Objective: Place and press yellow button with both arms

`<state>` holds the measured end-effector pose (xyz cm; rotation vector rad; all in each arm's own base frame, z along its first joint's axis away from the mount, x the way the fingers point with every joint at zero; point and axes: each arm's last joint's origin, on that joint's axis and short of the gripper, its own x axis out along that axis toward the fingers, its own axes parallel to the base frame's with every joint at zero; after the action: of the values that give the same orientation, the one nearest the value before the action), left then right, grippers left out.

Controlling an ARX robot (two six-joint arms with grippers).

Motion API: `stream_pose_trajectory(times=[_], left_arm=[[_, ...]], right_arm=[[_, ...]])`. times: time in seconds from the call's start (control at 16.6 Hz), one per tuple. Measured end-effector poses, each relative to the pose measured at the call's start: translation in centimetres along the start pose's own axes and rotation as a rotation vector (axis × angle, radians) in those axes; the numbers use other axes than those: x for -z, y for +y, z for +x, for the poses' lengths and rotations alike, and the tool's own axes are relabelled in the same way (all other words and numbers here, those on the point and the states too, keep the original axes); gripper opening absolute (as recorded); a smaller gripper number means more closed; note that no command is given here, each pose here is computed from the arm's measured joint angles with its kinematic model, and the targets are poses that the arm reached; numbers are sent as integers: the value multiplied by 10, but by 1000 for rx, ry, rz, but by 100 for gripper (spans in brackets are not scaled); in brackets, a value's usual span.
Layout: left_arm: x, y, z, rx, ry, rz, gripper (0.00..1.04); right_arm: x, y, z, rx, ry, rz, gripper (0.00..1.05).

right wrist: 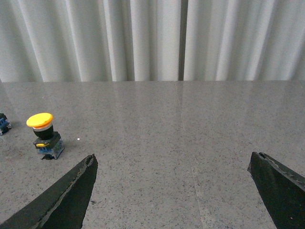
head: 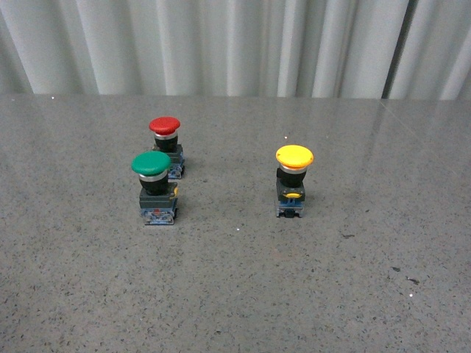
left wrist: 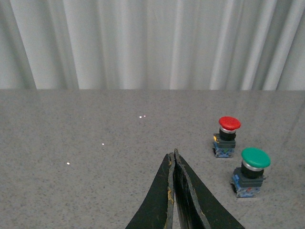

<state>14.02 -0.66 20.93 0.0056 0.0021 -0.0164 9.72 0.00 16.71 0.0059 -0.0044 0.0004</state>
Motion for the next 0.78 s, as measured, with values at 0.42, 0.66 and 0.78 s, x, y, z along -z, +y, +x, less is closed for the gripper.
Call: stream_pose_trajectory(times=[0.42, 0.66, 0.78], left_arm=[[27, 6, -19, -16, 3, -4, 2], [32, 6, -25, -16, 0, -4, 2], [38, 6, -27, -16, -22, -3, 2]], right_arm=[[0, 0, 0, 0, 0, 0, 98], [0, 0, 0, 0, 0, 0, 98], [0, 0, 0, 0, 0, 0, 98]])
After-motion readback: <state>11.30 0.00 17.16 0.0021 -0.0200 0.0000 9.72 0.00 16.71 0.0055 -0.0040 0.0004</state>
